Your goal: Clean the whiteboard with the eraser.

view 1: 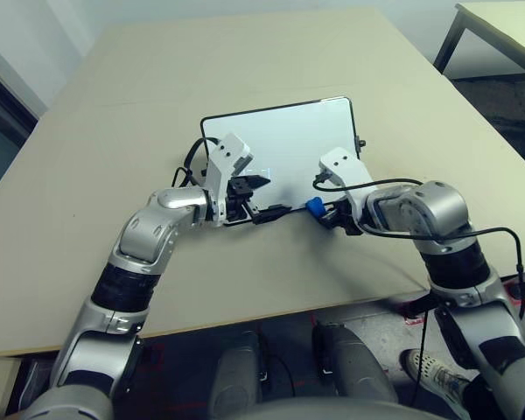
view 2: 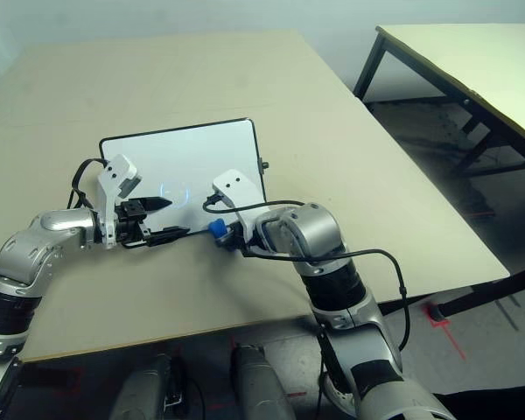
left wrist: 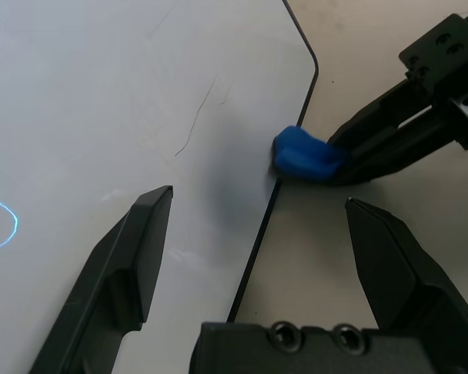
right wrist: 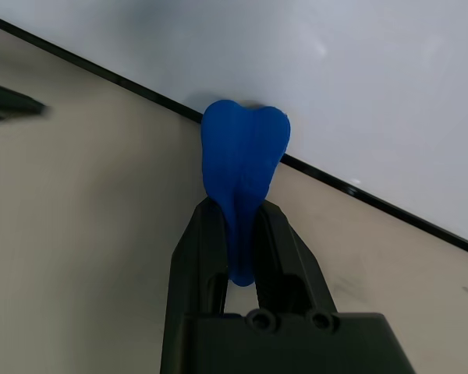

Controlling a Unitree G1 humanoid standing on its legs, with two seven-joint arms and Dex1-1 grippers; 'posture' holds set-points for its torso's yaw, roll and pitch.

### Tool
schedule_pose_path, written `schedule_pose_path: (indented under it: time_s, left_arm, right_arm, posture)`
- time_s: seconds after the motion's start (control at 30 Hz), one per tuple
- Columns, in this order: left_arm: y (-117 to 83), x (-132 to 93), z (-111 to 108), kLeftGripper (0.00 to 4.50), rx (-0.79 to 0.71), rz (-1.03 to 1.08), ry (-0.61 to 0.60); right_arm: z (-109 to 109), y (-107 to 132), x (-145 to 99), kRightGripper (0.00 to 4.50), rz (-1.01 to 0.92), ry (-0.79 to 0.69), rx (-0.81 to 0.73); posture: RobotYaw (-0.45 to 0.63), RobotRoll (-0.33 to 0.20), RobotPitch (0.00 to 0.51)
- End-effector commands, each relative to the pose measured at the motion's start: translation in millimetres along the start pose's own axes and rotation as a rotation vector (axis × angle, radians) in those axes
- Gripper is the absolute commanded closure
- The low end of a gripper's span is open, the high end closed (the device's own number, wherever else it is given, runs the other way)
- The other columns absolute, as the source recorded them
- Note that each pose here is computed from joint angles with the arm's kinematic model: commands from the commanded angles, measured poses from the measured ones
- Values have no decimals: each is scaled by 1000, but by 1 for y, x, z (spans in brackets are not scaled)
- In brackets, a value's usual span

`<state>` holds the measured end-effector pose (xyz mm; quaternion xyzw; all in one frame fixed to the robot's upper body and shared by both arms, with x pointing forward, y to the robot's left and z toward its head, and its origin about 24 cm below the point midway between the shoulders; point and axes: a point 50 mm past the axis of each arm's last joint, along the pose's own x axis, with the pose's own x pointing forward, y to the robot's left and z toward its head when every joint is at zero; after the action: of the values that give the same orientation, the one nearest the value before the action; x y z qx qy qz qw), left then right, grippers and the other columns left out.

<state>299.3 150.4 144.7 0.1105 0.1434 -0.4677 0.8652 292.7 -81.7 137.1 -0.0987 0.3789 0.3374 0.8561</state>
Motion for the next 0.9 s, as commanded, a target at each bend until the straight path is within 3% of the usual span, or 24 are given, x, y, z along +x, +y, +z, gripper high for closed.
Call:
schedule_pose_path:
  time_s: [0.03, 0.2, 0.37, 0.57, 0.9]
  left_arm:
    - [-2, 0, 0, 0, 2, -9, 2]
    - [-1, -1, 0, 0, 3, -2, 3]
    - [-1, -2, -1, 0, 3, -2, 3]
    - [0, 1, 1, 0, 9, -6, 0]
    - [1, 2, 3, 0, 14, -11, -5]
  right_arm:
    - [4, 8, 3, 4061, 22, -6, -11]
    - [2, 2, 4, 4061, -1, 2, -7]
    - [-11, -35, -7, 4062, -128, 30, 38]
    - [-15, -57, -15, 4062, -204, 26, 68]
    - [14, -68, -33, 4063, -268, -122, 86]
  posture:
    - [-89, 0, 152]
    - [-84, 0, 151]
    - [-89, 0, 142]
    - [-100, 0, 135]
    - [-98, 0, 128]
